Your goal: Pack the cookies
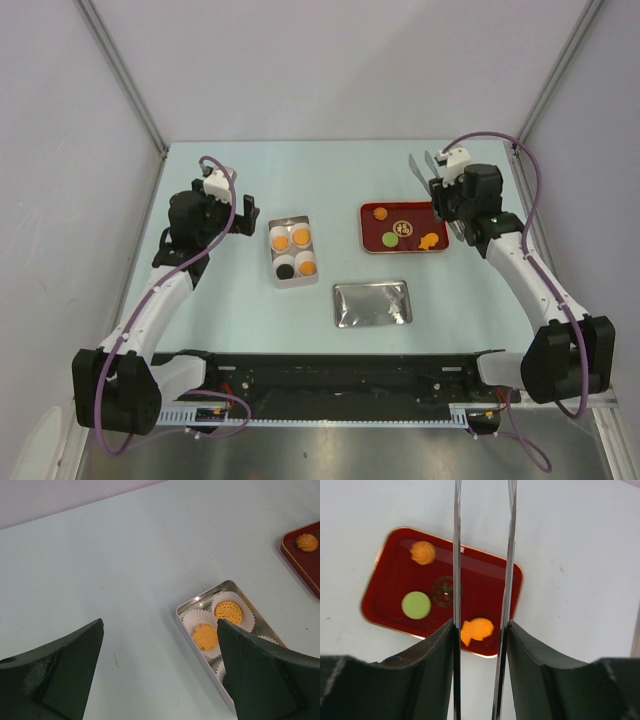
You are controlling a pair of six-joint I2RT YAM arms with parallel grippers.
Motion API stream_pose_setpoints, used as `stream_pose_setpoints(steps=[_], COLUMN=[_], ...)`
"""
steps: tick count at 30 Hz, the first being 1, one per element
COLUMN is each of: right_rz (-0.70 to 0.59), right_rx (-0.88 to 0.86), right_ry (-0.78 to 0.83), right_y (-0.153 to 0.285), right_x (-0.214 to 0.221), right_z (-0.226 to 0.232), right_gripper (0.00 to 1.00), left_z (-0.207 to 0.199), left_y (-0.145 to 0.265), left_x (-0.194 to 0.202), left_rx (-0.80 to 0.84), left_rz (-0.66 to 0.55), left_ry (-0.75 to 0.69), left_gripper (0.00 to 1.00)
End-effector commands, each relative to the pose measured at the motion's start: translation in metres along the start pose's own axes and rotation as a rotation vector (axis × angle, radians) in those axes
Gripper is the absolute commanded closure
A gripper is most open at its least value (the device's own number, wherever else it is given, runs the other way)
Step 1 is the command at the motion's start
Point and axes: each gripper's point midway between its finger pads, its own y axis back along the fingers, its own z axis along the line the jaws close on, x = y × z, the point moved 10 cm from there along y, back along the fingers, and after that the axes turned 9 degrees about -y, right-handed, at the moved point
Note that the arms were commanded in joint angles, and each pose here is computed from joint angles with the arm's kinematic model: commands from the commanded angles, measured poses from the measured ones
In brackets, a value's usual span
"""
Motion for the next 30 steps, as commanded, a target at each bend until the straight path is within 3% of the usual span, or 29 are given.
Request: stream_pose_setpoints(steps=[1, 10, 30], right_rz=[-0.112, -0.024, 0.128], right_rx=[0.136, 0.333, 0.319], right_ry=[-0.071, -0.118, -0.210], right_y=[0.013, 0.016, -0.012], right_x=[-0.004, 0.042, 0.125], right_z=[-0.029, -0.085, -0.136], right_gripper=[0.53, 0.53, 0.52], left_z=[0.002, 0.002, 0.002], left_y=[0.002, 0.002, 0.001], left_x=[-0.014, -0.014, -0.013], left_rx=[-0.013, -0.008, -0.004], left_rz=[-0.057, -0.060, -0.058], left_ry=[-0.022, -0.022, -0.023], left_gripper=[0.00, 0.00, 0.00])
